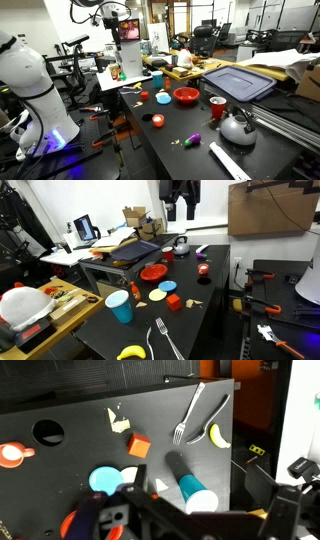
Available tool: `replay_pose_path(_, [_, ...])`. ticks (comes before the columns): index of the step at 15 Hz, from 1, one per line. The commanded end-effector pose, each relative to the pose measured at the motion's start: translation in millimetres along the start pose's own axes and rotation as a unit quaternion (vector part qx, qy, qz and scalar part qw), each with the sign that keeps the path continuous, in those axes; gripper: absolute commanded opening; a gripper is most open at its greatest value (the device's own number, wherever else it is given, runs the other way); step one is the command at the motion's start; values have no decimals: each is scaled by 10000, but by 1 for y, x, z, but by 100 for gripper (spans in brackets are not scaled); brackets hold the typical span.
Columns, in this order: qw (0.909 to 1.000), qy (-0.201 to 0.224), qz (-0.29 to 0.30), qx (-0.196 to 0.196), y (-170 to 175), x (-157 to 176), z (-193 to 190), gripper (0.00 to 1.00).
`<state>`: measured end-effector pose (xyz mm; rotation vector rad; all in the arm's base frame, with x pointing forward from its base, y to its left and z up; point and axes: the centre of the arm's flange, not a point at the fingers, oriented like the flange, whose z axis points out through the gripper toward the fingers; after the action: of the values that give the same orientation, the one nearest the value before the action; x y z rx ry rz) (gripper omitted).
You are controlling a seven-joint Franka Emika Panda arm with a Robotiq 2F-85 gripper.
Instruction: Put the cup on top of the block
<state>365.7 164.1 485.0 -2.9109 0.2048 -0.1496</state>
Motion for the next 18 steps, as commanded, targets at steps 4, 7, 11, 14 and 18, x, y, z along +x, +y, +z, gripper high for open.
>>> replay_pose_path(4, [10000, 0, 0, 0, 0, 0, 0, 100])
replay_pose_path(7, [10000, 0, 0, 0, 0, 0, 0, 100])
replay_pose_path(11, [10000, 0, 0, 0, 0, 0, 0, 100])
replay_pose_path(14, [10000, 0, 0, 0, 0, 0, 0, 100])
replay_pose_path(18, [10000, 13, 27, 3, -3, 5, 3, 100])
